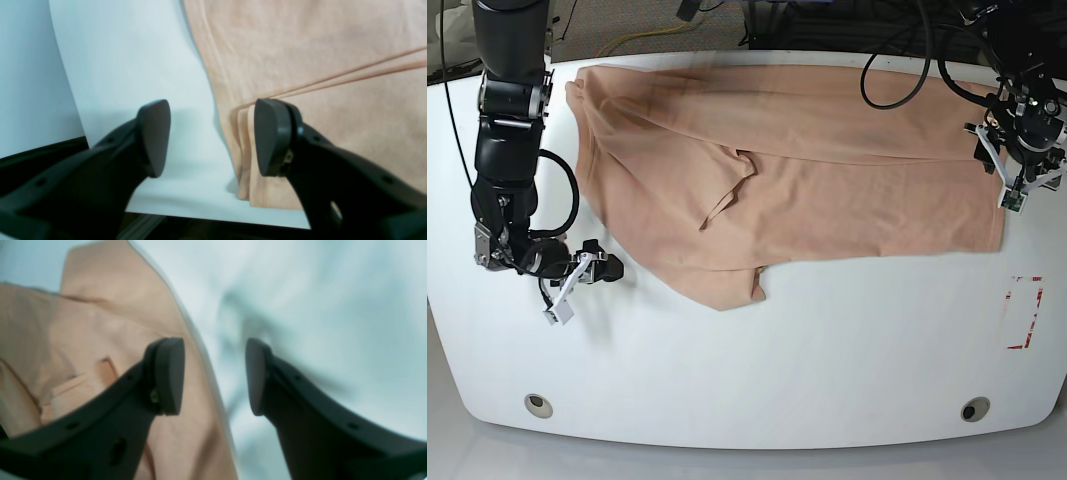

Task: Fold the T-shirt properly
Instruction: 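Open both grippers and move them to the shirt's hem edge, pinching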

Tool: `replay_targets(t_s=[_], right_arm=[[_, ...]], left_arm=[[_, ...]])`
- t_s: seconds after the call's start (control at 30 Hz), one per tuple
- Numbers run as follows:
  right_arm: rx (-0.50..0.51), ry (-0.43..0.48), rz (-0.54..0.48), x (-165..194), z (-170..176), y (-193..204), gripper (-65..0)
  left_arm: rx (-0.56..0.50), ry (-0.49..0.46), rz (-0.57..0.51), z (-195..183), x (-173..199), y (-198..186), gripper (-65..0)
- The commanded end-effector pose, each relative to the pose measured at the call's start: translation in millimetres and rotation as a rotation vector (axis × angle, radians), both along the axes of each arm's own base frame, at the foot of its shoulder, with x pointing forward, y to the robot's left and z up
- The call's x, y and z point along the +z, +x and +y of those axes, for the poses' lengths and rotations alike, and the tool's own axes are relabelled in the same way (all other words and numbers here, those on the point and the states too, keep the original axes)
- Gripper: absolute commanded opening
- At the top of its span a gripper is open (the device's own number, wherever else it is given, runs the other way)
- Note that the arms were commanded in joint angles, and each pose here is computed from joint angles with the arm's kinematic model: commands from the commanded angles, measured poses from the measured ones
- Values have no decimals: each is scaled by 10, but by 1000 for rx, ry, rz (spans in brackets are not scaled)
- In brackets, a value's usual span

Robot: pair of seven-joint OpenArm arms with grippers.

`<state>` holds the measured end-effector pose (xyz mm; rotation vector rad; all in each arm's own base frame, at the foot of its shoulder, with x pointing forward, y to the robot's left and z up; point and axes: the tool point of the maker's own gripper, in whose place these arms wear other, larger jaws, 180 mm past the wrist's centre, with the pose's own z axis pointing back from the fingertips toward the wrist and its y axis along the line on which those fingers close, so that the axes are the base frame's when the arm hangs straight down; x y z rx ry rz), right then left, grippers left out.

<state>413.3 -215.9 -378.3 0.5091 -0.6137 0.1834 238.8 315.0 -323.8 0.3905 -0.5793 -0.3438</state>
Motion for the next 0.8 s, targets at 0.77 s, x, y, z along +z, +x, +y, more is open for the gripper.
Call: replay_targets(t_s=[0.77], right_arm=[[63, 100, -6, -203, 646, -61, -550]], left_arm=[[338, -235, -237, 413, 144, 1025, -260]])
